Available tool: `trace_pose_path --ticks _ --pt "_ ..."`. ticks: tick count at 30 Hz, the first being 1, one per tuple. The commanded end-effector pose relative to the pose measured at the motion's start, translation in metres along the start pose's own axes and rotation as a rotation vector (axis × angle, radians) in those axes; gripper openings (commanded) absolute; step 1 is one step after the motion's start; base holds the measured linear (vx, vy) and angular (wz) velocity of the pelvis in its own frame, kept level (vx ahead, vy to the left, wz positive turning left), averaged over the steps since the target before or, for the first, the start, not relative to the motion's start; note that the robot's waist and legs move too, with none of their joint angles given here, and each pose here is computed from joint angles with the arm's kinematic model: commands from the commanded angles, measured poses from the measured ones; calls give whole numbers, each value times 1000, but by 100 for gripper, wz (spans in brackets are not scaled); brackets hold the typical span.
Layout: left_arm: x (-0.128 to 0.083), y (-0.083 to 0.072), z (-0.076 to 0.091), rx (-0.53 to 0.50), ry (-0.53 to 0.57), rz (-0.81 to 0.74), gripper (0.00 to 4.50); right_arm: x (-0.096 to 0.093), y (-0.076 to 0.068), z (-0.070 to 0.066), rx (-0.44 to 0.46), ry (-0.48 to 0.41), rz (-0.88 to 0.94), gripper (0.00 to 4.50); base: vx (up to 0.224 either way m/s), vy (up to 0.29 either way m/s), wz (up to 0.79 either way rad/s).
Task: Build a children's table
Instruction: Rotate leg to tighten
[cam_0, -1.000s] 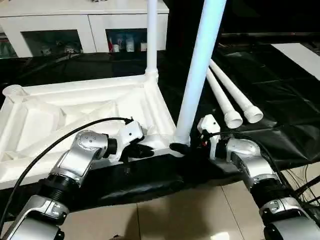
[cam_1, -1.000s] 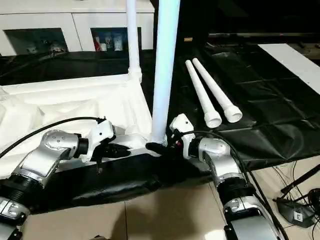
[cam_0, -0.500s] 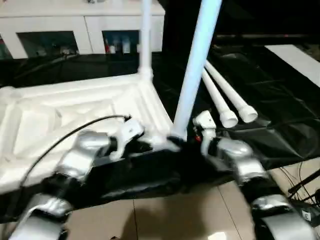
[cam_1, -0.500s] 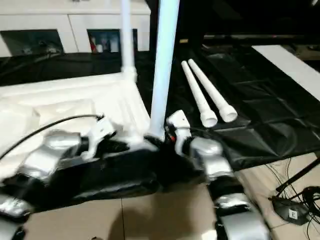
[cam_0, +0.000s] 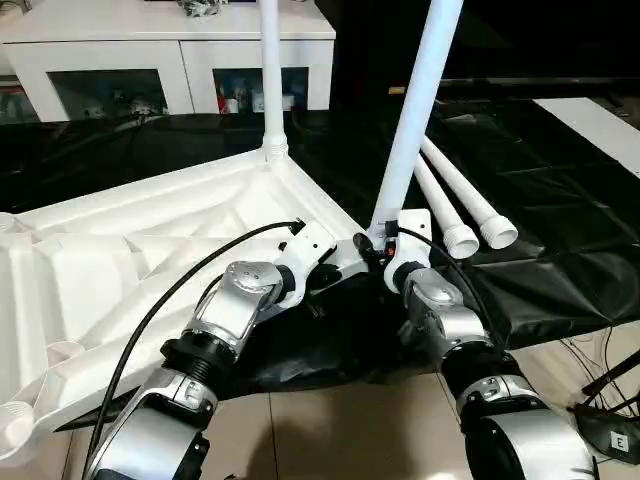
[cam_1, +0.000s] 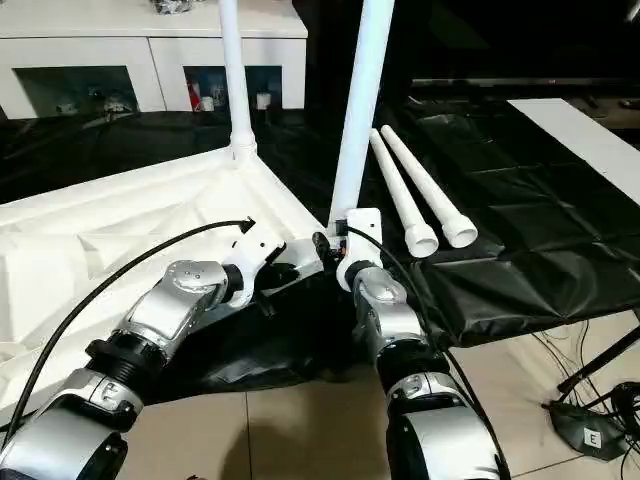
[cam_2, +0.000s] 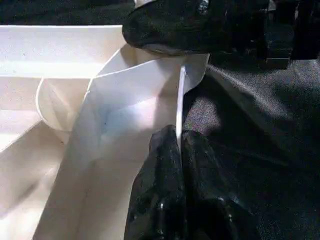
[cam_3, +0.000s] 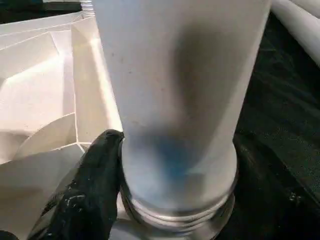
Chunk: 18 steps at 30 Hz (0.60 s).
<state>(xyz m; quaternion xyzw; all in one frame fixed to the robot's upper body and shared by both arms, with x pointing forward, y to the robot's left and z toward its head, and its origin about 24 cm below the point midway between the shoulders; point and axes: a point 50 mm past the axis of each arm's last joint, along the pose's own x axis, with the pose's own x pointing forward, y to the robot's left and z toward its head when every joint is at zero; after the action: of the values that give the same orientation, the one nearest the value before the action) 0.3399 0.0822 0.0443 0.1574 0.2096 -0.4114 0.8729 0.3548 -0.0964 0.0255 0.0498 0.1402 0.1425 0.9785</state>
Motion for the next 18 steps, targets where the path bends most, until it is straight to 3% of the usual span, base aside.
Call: trace_pose_path --ticks 1,6,8,9,18 --pt "-4 7 -20 -31 57 78 0 -2 11 -16 69 40 82 330 0 0 0" --pt "-14 12 -28 30 92 24 0 -5 4 -5 33 -26 136 371 0 0 0" --pt "-18 14 -30 46 92 1 0 -6 2 -3 -13 -33 169 383 0 0 0" --pt "-25 18 -32 80 105 -27 0 -9 0 -2 -129 -30 249 388 0 0 0" --pt "-49 26 -36 150 87 -162 0 -30 -17 8 -274 -49 536 396 0 0 0"
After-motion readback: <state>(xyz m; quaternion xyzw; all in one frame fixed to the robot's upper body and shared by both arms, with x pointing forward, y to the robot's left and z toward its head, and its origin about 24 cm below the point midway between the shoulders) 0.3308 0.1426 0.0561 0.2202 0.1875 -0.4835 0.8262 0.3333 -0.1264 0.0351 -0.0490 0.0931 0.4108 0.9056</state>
